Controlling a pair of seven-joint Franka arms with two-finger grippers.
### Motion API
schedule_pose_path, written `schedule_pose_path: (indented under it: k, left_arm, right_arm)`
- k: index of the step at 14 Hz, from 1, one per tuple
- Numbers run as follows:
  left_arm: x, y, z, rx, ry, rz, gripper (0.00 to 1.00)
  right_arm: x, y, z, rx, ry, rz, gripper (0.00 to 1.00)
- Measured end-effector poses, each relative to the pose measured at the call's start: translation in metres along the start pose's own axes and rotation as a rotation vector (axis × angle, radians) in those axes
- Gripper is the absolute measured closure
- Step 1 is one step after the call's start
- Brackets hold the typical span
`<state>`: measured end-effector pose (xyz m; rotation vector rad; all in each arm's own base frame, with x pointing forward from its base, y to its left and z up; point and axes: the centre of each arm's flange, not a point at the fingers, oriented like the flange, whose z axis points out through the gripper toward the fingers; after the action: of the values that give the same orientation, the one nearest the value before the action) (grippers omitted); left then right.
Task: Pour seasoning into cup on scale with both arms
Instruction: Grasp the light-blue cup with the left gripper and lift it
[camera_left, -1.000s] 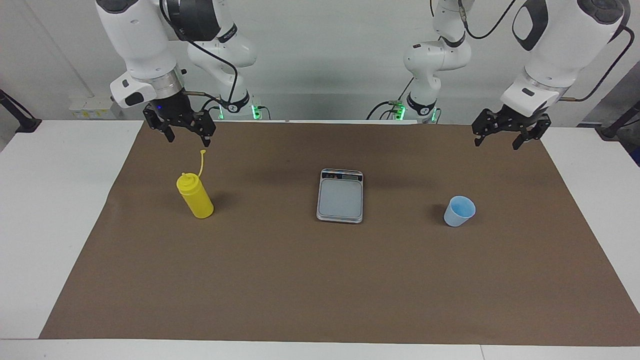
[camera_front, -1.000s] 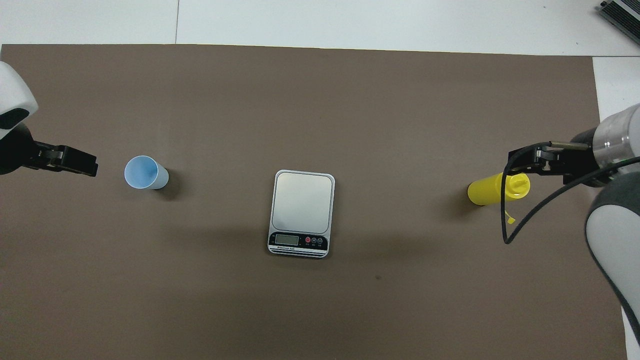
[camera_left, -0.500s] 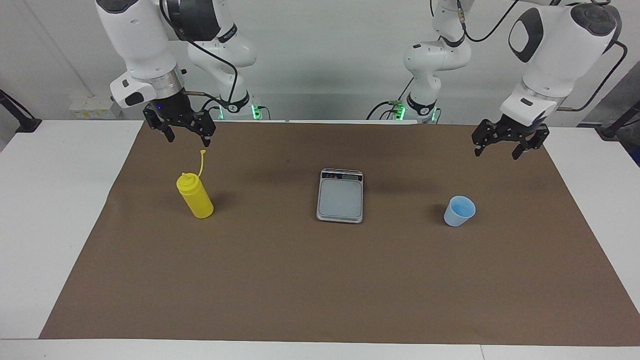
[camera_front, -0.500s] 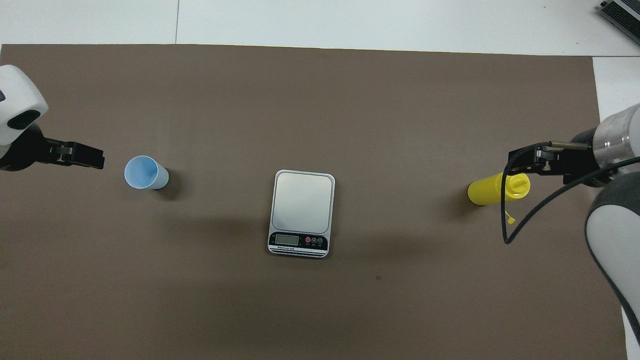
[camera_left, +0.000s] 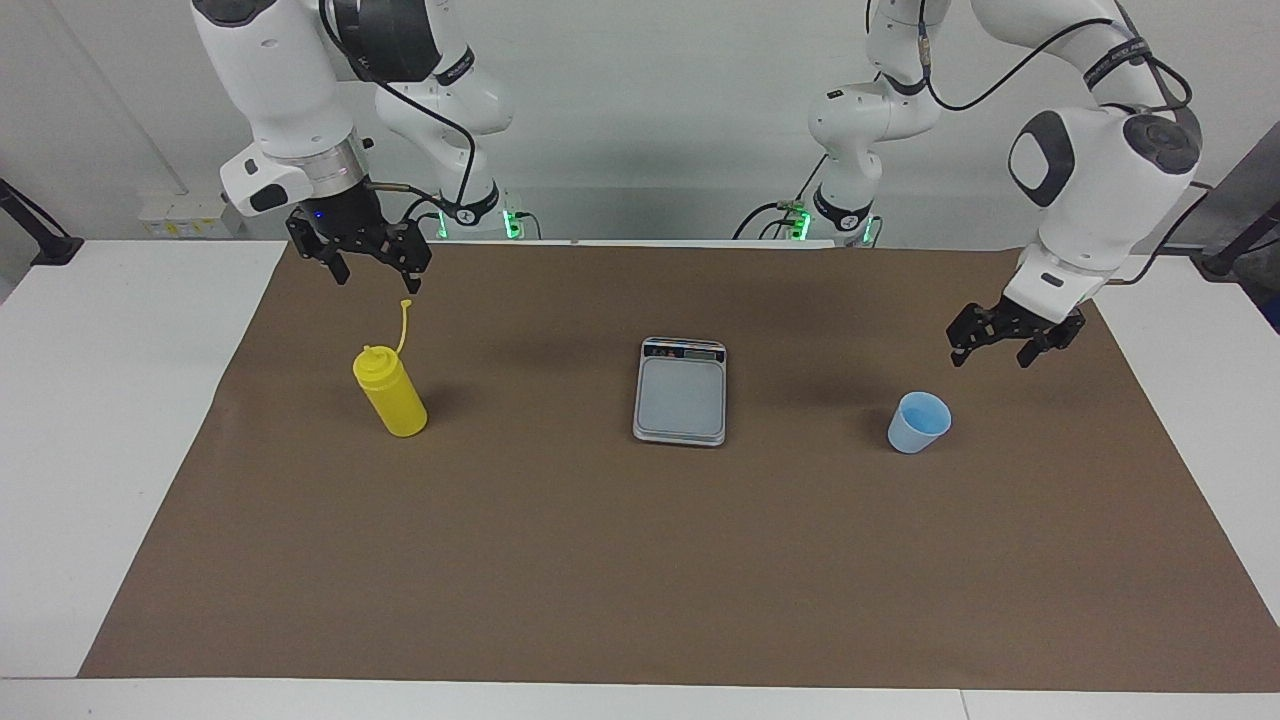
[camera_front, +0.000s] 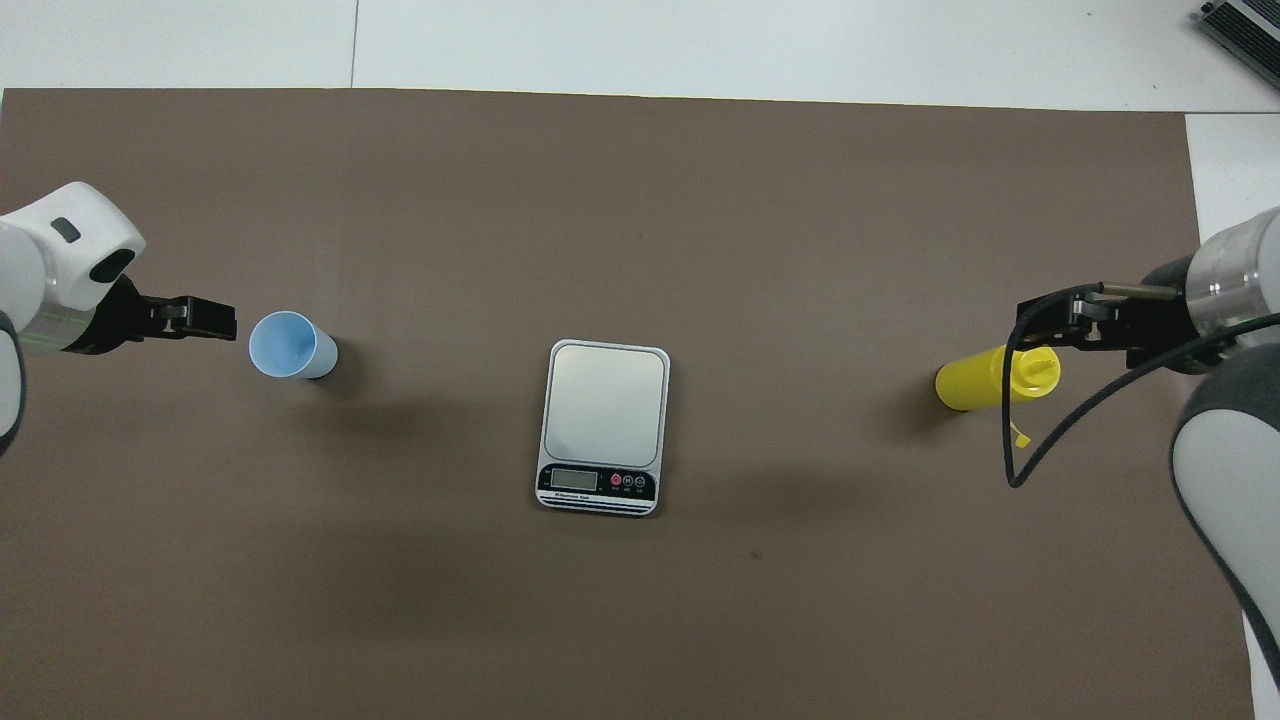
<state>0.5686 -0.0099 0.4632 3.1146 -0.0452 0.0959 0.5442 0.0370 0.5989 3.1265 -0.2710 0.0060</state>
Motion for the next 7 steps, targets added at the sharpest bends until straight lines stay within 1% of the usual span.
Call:
schedule_pose_path:
  k: [4, 7]
  left_arm:
    - [-0.003, -0.001, 0.045, -0.025, 0.022, -0.108, 0.0]
    - [-0.011, -0.002, 0.074, -0.03, 0.038, -0.147, 0.0]
  right_arm:
    - [0.0, 0.0, 0.0, 0.0, 0.0, 0.0, 0.0]
    - [0.0, 0.0, 0.0, 0.0, 0.0, 0.0, 0.0]
